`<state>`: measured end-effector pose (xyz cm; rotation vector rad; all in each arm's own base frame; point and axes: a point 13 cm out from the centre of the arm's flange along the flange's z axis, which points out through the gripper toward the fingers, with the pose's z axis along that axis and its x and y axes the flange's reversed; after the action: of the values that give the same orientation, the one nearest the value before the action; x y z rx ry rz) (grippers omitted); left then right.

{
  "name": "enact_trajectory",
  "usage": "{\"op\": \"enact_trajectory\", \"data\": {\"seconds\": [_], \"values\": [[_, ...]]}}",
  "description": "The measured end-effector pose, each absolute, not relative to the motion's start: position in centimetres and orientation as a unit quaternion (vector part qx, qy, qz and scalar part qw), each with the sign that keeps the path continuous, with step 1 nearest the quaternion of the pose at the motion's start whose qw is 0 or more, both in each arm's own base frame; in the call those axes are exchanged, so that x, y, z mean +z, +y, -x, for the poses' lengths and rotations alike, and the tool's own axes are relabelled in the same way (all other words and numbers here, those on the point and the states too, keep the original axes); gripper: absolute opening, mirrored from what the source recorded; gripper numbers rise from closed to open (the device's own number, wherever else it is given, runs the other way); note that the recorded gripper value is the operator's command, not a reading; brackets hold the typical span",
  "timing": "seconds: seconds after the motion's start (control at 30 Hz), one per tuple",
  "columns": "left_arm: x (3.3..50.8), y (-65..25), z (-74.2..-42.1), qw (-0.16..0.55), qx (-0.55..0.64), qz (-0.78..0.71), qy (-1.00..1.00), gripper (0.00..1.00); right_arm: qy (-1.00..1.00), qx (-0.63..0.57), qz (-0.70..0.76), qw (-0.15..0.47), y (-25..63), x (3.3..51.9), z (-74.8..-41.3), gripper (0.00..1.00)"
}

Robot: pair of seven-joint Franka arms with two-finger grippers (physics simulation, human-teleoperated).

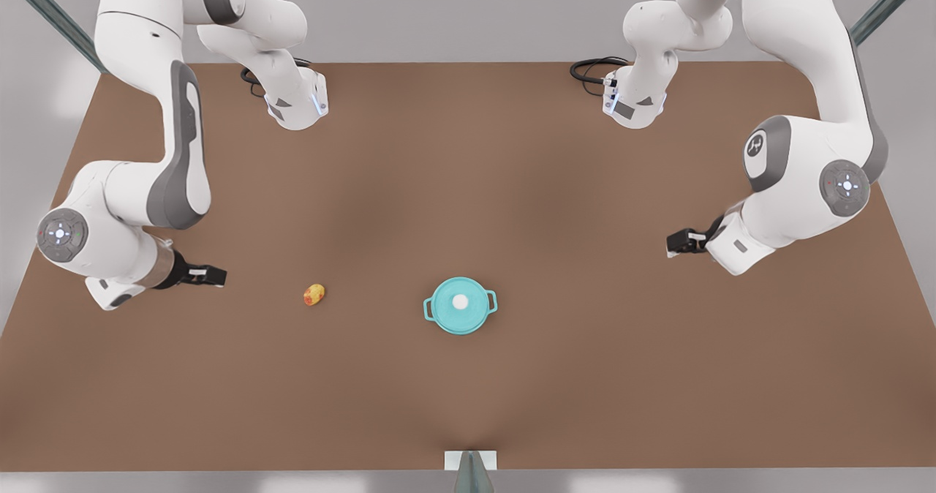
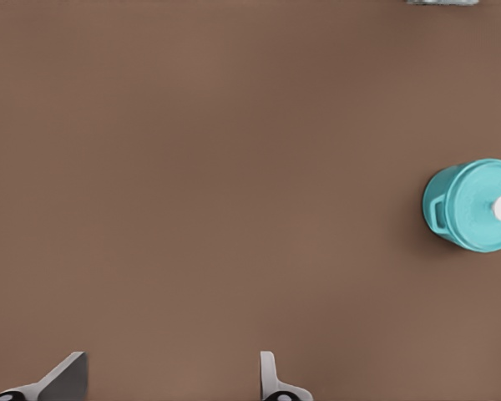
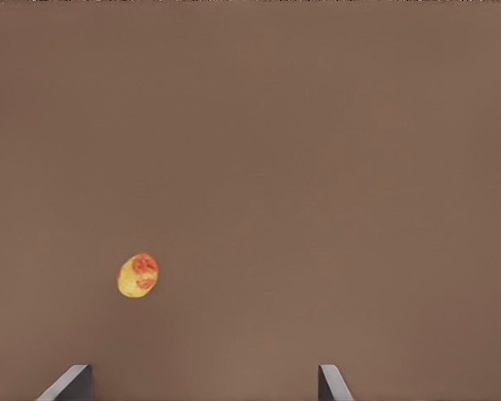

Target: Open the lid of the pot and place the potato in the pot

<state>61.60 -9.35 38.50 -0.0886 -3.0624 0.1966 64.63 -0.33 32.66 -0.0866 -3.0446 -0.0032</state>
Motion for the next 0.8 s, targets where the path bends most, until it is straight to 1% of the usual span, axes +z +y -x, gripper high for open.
{"op": "enact_trajectory", "data": {"seconds": [0.07,0.1,0.13,0.17,0.2,0.23,0.27,0.33,0.4,0.5,0.6,0.7,0.8], "values": [[38.8,-10.6,-62.1,0.023,0.064,0.042,-0.997,1.0,-0.998,-0.001,0.035,0.044,-0.3,32.6,-64.8,1.0],[38.2,-12.4,-62.2,0.023,0.065,0.057,-0.996,1.0,-0.998,-0.001,0.038,0.045,-0.3,32.4,-64.8,1.0],[37.9,-16.0,-62.1,0.018,0.061,0.088,-0.994,1.0,-0.998,-0.003,0.043,0.051,-0.1,31.7,-64.3,1.0],[37.9,-20.7,-61.3,0.012,0.053,0.126,-0.991,1.0,-0.997,-0.007,0.048,0.059,0.0,30.8,-63.6,1.0],[37.6,-25.6,-60.5,0.007,0.048,0.159,-0.986,1.0,-0.996,-0.011,0.054,0.066,0.0,29.7,-62.7,1.0],[37.0,-30.6,-60.4,-0.001,0.05,0.185,-0.982,1.0,-0.995,-0.014,0.061,0.075,0.0,28.1,-61.3,1.0],[35.7,-35.5,-60.3,-0.004,0.053,0.201,-0.978,1.0,-0.995,-0.016,0.065,0.078,0.3,26.8,-60.1,1.0],[31.6,-42.2,-58.9,0.003,0.054,0.206,-0.977,1.0,-0.995,-0.021,0.064,0.069,2.7,25.2,-59.2,1.0],[27.9,-46.7,-59.4,-0.005,0.048,0.19,-0.981,1.0,-0.996,-0.023,0.065,0.055,5.2,23.6,-59.0,1.0],[22.7,-49.4,-59.4,-0.011,0.023,0.152,-0.988,1.0,-0.997,-0.022,0.067,0.026,9.2,21.8,-60.3,1.0],[19.3,-50.6,-59.5,-0.023,0.007,0.114,-0.993,1.0,-0.998,-0.014,0.069,0.007,13.3,18.9,-61.6,1.0],[17.9,-51.4,-60.9,-0.055,0.013,0.074,-0.996,1.0,-0.996,-0.003,0.089,-0.012,14.2,16.6,-62.9,1.0],[16.4,-52.8,-61.0,-0.083,0.011,0.056,-0.995,1.0,-0.994,0.02,0.108,-0.022,12.5,14.5,-63.2,1.0]]}}
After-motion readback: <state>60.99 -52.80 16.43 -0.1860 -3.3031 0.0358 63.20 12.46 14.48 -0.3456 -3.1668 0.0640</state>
